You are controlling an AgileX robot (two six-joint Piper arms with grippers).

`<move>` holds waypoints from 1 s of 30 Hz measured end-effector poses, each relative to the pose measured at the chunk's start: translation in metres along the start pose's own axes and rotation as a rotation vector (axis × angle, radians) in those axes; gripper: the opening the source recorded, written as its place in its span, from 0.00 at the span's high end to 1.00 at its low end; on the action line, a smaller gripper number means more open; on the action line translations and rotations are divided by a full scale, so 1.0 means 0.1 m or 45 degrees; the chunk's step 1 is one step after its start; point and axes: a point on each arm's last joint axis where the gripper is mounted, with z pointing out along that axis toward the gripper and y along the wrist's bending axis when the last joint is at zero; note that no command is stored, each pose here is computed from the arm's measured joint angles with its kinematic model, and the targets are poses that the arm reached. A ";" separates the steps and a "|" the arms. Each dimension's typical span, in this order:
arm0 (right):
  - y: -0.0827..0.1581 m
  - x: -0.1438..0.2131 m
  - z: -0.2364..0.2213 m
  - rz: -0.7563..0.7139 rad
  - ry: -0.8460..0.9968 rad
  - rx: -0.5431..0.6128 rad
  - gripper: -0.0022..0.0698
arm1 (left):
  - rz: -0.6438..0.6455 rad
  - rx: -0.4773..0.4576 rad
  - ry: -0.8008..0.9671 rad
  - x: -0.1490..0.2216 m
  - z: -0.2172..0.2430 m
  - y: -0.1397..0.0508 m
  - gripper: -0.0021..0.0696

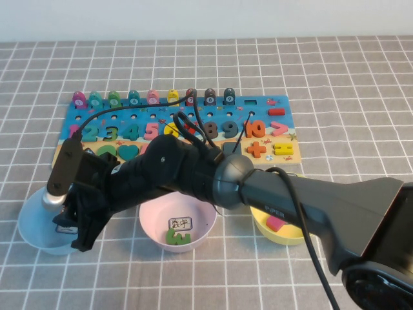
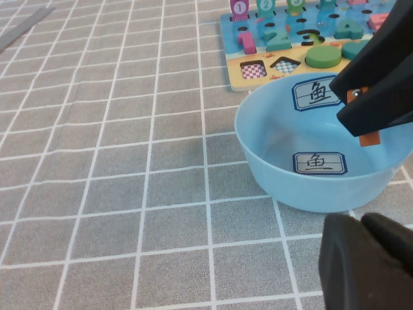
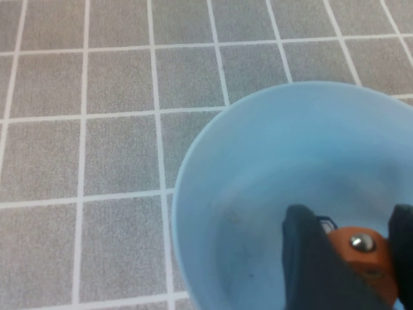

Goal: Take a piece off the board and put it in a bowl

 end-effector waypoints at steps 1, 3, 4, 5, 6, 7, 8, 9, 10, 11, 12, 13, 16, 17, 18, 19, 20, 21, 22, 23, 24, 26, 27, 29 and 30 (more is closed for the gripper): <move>0.00 0.00 0.00 0.000 -0.001 0.002 0.68 | 0.000 0.000 0.000 0.00 0.00 0.00 0.97; 0.00 0.00 0.00 -0.004 0.001 0.006 0.68 | 0.000 0.000 0.000 0.00 0.00 0.00 0.97; 0.00 0.00 0.00 -0.009 0.003 0.007 0.68 | 0.000 0.000 0.000 0.00 0.00 0.00 0.97; -0.01 0.00 0.00 -0.015 0.007 0.008 0.68 | 0.000 0.000 0.000 0.00 0.00 0.00 0.97; -0.01 0.01 0.00 -0.020 0.009 0.009 0.68 | 0.000 0.000 0.000 0.00 0.00 0.00 0.97; -0.01 0.01 0.00 -0.025 0.012 0.010 0.68 | 0.000 0.000 0.000 0.00 0.00 0.00 0.97; -0.01 0.01 0.00 -0.028 0.014 0.010 0.68 | 0.000 0.000 0.000 0.00 0.00 0.00 0.97; -0.01 0.01 0.00 -0.030 0.015 0.011 0.68 | 0.000 0.000 0.000 0.00 0.00 0.00 0.97; -0.01 0.01 0.00 -0.033 0.016 0.011 0.68 | 0.000 0.000 0.000 0.00 0.00 0.00 0.97; -0.01 0.01 0.00 -0.033 0.016 0.011 0.68 | 0.000 0.000 0.000 0.00 0.00 0.00 0.97; -0.01 0.01 0.00 -0.036 0.018 0.012 0.68 | 0.000 0.000 0.000 0.00 0.00 0.00 0.97; -0.01 0.01 0.00 -0.038 0.019 0.012 0.68 | 0.000 0.000 0.000 0.00 0.00 0.00 0.97; -0.01 0.02 0.00 -0.043 0.022 0.013 0.68 | 0.000 0.000 0.000 0.00 0.00 0.00 0.97; -0.01 0.02 0.00 -0.043 0.022 0.013 0.68 | 0.000 0.000 0.000 0.00 0.00 0.00 0.97; -0.01 0.02 0.00 -0.046 0.023 0.013 0.68 | 0.000 0.000 0.000 0.00 0.00 0.00 0.97; -0.01 0.02 0.00 -0.049 0.025 0.014 0.68 | 0.000 0.000 0.000 0.00 0.00 0.00 0.97; -0.01 0.02 0.00 -0.051 0.026 0.014 0.68 | 0.000 0.000 0.000 0.00 0.00 0.00 0.97; -0.01 0.02 0.00 -0.051 0.026 0.014 0.68 | 0.000 0.000 0.002 0.00 0.00 0.00 0.97; -0.01 0.02 0.00 -0.056 0.029 0.015 0.68 | 0.000 0.000 0.001 0.00 0.00 0.00 0.97; -0.01 0.02 0.00 -0.061 0.032 0.016 0.68 | 0.000 0.000 0.001 0.00 0.00 0.00 0.97; -0.01 0.02 0.00 -0.066 0.034 0.017 0.68 | 0.000 0.000 0.001 0.00 0.00 0.00 0.97; -0.01 0.03 0.00 -0.074 0.039 0.018 0.67 | 0.000 0.000 0.001 0.00 0.00 0.00 0.97; -0.01 0.03 0.00 -0.079 0.041 0.019 0.65 | 0.000 0.000 0.001 0.00 0.00 0.00 0.97; -0.02 0.03 0.00 -0.082 0.043 0.020 0.59 | 0.000 0.000 0.001 0.00 0.00 0.00 0.97; -0.02 0.03 0.00 -0.081 0.043 0.020 0.56 | 0.000 0.000 0.001 0.00 0.00 0.00 0.97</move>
